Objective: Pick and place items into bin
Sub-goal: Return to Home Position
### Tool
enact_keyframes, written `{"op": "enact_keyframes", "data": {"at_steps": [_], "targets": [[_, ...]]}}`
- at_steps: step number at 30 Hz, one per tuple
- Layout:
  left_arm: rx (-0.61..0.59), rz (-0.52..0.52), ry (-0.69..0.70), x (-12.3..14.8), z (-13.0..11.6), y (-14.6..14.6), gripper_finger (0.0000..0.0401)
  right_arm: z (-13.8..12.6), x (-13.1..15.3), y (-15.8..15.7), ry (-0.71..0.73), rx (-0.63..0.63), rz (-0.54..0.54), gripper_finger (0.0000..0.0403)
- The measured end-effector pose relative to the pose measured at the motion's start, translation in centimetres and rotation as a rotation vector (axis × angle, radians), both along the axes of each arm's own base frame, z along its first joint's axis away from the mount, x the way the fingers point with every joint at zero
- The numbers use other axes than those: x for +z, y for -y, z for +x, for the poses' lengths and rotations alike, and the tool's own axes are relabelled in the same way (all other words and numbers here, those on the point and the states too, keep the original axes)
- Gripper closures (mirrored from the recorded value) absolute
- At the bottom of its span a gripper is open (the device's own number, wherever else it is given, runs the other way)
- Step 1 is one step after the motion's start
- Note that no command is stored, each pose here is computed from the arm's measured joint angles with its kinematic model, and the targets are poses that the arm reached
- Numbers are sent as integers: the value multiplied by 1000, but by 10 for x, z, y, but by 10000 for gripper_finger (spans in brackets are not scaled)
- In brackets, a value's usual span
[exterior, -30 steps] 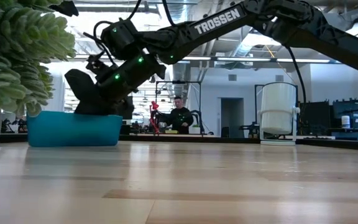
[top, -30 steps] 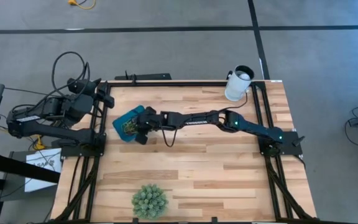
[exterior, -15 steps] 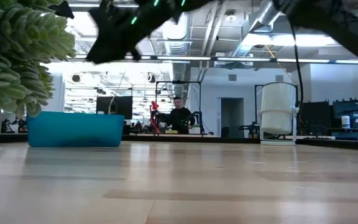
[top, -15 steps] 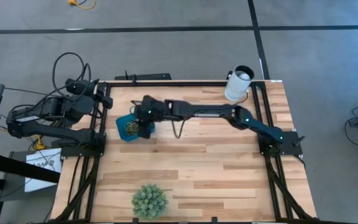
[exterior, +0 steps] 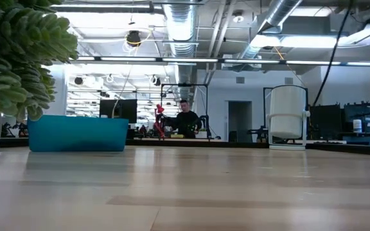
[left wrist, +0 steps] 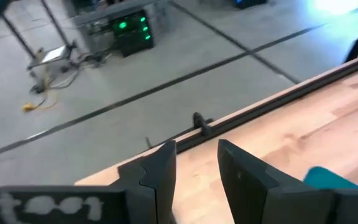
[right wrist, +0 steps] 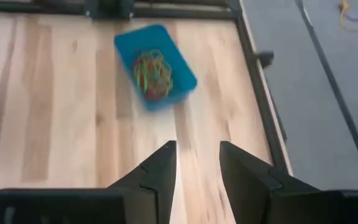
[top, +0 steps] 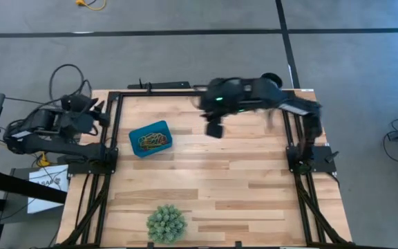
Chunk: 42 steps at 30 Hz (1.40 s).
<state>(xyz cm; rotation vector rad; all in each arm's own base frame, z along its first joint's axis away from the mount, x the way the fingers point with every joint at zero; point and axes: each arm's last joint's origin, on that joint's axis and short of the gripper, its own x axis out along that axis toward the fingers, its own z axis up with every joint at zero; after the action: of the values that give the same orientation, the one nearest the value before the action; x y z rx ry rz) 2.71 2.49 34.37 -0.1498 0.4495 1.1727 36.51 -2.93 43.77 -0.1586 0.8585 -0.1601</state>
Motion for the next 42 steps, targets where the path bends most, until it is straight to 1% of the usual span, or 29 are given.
{"op": "enact_keyframes", "data": {"at_steps": [3,6,9,11,12,13,15,17,19,21,23,24,27,30,34,37,42], "targets": [[-57,11,46,0,-17,1,291,-32,20,-3,1,-16,19,285],[-97,6,164,-7,-34,0,291,-54,33,-9,65,-5,18,285],[-162,11,262,-25,-41,-1,291,-72,32,-16,103,28,7,285],[-240,16,328,-39,-39,0,291,-82,24,-19,141,37,10,285],[-301,22,361,-45,-37,1,291,-87,18,-20,175,38,13,285],[-387,39,384,-47,-36,2,291,-92,10,-21,209,38,16,285],[-626,73,445,-40,-37,6,291,-103,-11,-24,269,37,28,285],[-832,103,529,-32,-30,12,291,-113,-40,-27,322,34,47,285],[-1006,160,564,-26,-26,17,291,-121,-73,-29,393,27,76,285],[-1125,242,590,-22,-19,21,291,-133,-101,-31,463,20,105,285],[-1214,256,530,-34,-9,25,291,-145,-122,-31,550,-1,144,285],[-1250,258,537,-37,-5,26,291,-150,-131,-32,595,-7,168,285],[-1264,292,641,-43,7,29,291,-164,-159,-36,690,7,196,285],[-1257,291,686,-61,25,31,291,-176,-178,-37,768,25,205,285],[-1268,304,703,-88,43,33,291,-188,-192,-37,826,32,209,285],[-1271,276,716,-104,51,35,291,-196,-200,-37,829,33,209,285],[-1272,268,715,-115,55,35,291,-209,-205,-36,863,35,212,285]]}}
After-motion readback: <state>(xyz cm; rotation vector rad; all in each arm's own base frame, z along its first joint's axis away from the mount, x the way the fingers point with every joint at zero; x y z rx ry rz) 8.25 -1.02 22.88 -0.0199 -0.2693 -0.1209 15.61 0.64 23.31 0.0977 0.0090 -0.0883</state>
